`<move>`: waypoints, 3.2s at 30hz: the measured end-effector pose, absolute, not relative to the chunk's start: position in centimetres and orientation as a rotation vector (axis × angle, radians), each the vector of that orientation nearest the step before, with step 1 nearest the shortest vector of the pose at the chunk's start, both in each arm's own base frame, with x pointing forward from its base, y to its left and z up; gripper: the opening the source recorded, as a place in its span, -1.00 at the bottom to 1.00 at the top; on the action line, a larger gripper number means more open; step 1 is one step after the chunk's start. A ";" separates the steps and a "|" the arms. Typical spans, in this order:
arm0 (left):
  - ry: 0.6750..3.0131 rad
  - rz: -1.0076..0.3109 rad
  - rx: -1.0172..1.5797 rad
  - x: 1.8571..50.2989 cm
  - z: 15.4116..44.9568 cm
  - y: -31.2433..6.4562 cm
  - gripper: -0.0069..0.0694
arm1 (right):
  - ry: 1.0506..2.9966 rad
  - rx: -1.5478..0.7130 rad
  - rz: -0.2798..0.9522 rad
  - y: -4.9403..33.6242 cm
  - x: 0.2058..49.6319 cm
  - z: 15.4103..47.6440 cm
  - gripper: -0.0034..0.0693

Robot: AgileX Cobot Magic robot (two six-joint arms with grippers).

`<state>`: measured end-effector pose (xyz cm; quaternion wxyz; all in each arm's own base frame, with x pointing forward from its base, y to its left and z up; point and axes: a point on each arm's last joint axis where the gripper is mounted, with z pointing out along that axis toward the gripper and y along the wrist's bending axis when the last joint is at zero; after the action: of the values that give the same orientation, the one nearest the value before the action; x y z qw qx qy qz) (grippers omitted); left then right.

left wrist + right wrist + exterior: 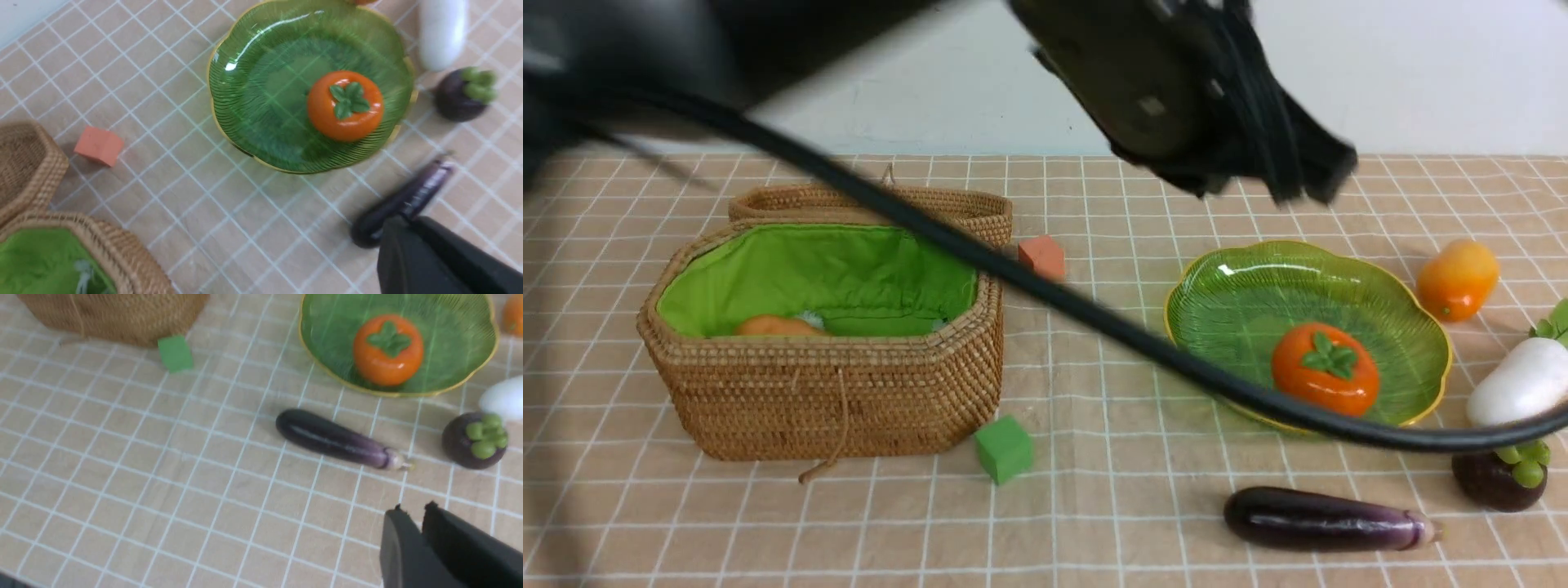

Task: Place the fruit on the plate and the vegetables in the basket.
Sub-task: Grab an eggplant with your right arm and place it in the basket on the left, then use the right arm to grab a mangosteen and put it into the right plate

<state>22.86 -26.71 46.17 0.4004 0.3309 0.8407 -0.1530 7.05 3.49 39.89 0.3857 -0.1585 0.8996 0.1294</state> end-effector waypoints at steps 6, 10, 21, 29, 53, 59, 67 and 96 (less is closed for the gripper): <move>2.063 -0.559 0.784 16.0 47.7 -19.4 -0.85 | 2.447 -0.516 0.392 5.4 12.4 38.0 -0.67; 2.015 -0.633 0.764 11.5 43.7 -14.3 -0.85 | 2.519 -0.618 0.421 6.5 15.6 36.2 -0.67; 1.775 -0.822 0.638 4.8 34.8 -6.5 -0.85 | 2.576 -1.314 0.090 12.5 21.0 28.9 -0.58; 1.767 -0.850 0.631 3.8 34.3 -5.4 -0.85 | 2.483 -1.553 -0.211 13.3 25.1 24.2 0.07; 1.807 -0.838 0.655 3.8 33.9 -5.6 -0.85 | 2.465 -1.803 -0.216 14.5 29.0 15.9 0.19; 1.796 -0.813 0.662 3.8 34.1 -5.4 -0.85 | 2.542 -1.631 -0.157 15.3 28.4 18.0 0.19; 1.720 -0.780 0.656 4.0 35.1 -5.2 -0.85 | 2.011 -1.161 0.417 24.6 26.5 37.5 0.19; 1.656 -0.702 0.670 4.4 35.4 -5.0 -0.83 | 2.099 -1.174 0.112 26.1 28.3 42.8 0.31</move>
<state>4.36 -4.98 35.44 0.5737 0.2859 0.7067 -0.2995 28.29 26.07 42.85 0.3586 -0.4553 0.8138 0.0435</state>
